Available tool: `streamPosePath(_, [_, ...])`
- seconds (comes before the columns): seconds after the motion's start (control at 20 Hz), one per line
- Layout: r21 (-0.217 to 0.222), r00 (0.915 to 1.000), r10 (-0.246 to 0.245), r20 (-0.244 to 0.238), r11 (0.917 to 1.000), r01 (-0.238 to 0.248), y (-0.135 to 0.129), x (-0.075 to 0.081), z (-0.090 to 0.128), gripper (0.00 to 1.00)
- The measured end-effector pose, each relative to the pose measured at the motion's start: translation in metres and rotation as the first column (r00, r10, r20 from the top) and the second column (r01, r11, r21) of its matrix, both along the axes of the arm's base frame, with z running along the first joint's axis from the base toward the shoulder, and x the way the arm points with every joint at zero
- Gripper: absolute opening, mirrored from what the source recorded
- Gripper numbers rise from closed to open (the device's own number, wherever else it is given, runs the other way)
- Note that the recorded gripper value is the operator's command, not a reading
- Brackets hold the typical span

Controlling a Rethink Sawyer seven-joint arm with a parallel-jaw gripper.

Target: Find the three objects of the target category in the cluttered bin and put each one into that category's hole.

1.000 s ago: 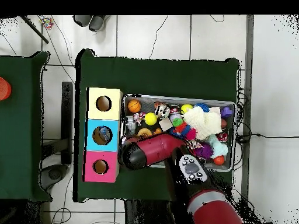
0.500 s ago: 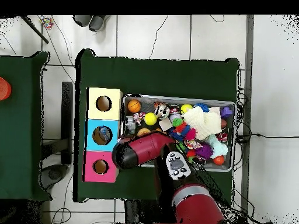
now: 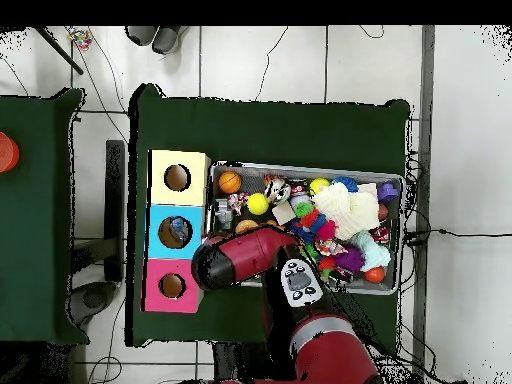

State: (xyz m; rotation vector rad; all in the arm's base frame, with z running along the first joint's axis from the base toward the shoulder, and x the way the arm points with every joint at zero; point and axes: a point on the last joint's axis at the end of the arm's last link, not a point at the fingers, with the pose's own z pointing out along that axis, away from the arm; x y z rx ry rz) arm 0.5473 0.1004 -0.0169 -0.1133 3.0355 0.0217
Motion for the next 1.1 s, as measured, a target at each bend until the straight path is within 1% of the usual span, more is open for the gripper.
streamPosePath(0.3, [0.001,0.9999,-0.013,0.0,0.9999,0.013,-0.007,0.001,0.0,0.0])
streamPosePath(0.4, [0.003,0.9997,-0.025,0.001,0.9997,0.025,-0.013,0.003,0.0,0.0])
streamPosePath(0.45, [0.01,0.9992,-0.041,0.002,0.9991,0.041,-0.02,0.005,0.001,0.0])
streamPosePath(0.6, [0.026,0.9977,-0.067,0.007,0.9974,0.067,-0.031,0.01,0.003,0.0])
streamPosePath(0.65, [0.039,0.9959,-0.09,0.011,0.9952,0.089,-0.041,0.014,0.005,0.0])
streamPosePath(0.75, [0.049,0.994,-0.108,0.012,0.993,0.108,-0.049,0.015,0.007,0.0])
streamPosePath(0.8, [0.055,0.9919,-0.126,0.015,0.9906,0.126,-0.059,0.016,0.01,0.0])
streamPosePath(1.0, [0.063,0.9856,-0.168,0.02,0.9841,0.166,-0.082,0.016,0.019,0.0])
streamPosePath(1.1, [0.061,0.9816,-0.189,0.03,0.9805,0.187,-0.097,0.017,0.029,0.0])
